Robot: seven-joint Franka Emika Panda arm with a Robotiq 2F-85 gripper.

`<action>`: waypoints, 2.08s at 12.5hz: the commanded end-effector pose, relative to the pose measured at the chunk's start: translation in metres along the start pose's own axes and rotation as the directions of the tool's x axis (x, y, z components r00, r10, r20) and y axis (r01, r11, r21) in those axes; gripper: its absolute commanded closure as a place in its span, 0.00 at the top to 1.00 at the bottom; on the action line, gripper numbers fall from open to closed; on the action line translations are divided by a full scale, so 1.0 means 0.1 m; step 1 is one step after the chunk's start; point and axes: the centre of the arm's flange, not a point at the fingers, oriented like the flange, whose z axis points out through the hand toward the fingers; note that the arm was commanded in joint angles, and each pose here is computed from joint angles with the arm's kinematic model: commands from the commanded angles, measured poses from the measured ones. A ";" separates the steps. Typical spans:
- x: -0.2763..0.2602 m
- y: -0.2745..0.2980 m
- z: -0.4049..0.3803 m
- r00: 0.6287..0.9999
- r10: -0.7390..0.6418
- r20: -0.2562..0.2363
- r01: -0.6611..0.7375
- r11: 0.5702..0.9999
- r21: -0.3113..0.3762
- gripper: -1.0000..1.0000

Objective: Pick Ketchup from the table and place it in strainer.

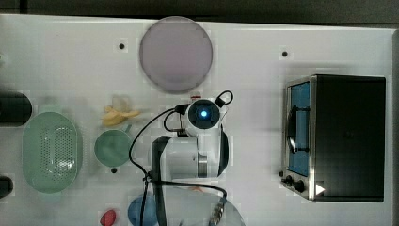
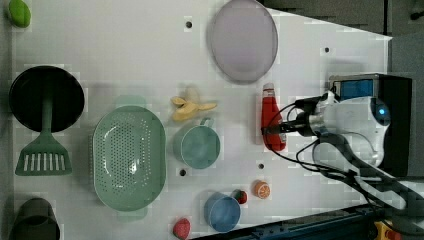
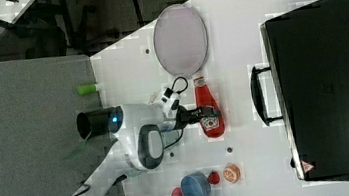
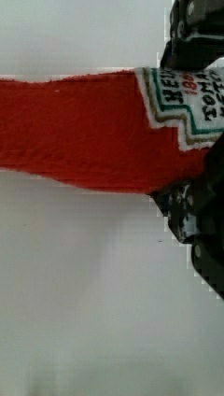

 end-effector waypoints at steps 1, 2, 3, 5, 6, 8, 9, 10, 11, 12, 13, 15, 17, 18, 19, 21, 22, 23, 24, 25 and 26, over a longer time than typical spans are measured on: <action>0.03 0.03 -1.47 0.990 -0.011 -0.138 0.004 0.999 -0.050 0.62; -0.06 -0.05 -1.81 0.992 -0.021 -0.125 0.014 0.998 -0.059 0.62; -0.09 -0.16 -2.15 0.990 -0.021 -0.139 0.011 0.998 -0.069 0.62; -0.19 -0.51 -2.56 0.993 0.001 -0.116 -0.009 0.998 -0.070 0.62; -0.22 -0.76 -2.67 0.995 0.028 -0.100 -0.034 0.998 -0.060 0.62; -0.21 -1.37 -2.80 0.989 0.090 -0.117 -0.095 0.995 -0.038 0.62; -0.22 -1.70 -2.82 0.984 0.116 -0.133 -0.122 0.992 -0.036 0.62; -0.25 -2.02 -2.81 0.980 0.142 -0.138 -0.148 0.988 -0.034 0.62; -0.29 -2.32 -2.76 0.975 0.177 -0.136 -0.182 0.983 -0.031 0.62; -0.33 -2.60 -2.68 0.968 0.209 -0.139 -0.214 0.977 -0.022 0.62; -0.38 -2.88 -2.56 0.968 0.214 -0.134 -0.218 0.976 -0.016 0.62; -0.41 -3.43 -2.33 0.960 0.231 -0.158 -0.226 0.973 0.052 0.62; -0.44 -3.86 -2.04 0.944 0.299 -0.140 -0.281 0.950 0.138 0.62; -0.44 -4.02 -1.86 0.937 0.332 -0.111 -0.311 0.935 0.172 0.62; -0.43 -4.14 -1.67 0.934 0.350 -0.078 -0.331 0.924 0.190 0.66; -0.38 -4.27 -1.31 0.938 0.344 -0.032 -0.330 0.920 0.213 0.87; -0.34 -4.29 -1.20 0.937 0.349 -0.020 -0.335 0.913 0.234 0.98; -0.30 -4.28 -1.17 0.934 0.356 -0.020 -0.340 0.907 0.249 1.00; -0.30 -4.26 -1.20 0.930 0.366 -0.019 -0.351 0.905 0.242 1.00; -0.31 -4.23 -1.30 0.918 0.396 -0.026 -0.380 0.895 0.234 1.00; -0.32 -4.15 -1.46 0.902 0.430 -0.038 -0.413 0.885 0.215 1.00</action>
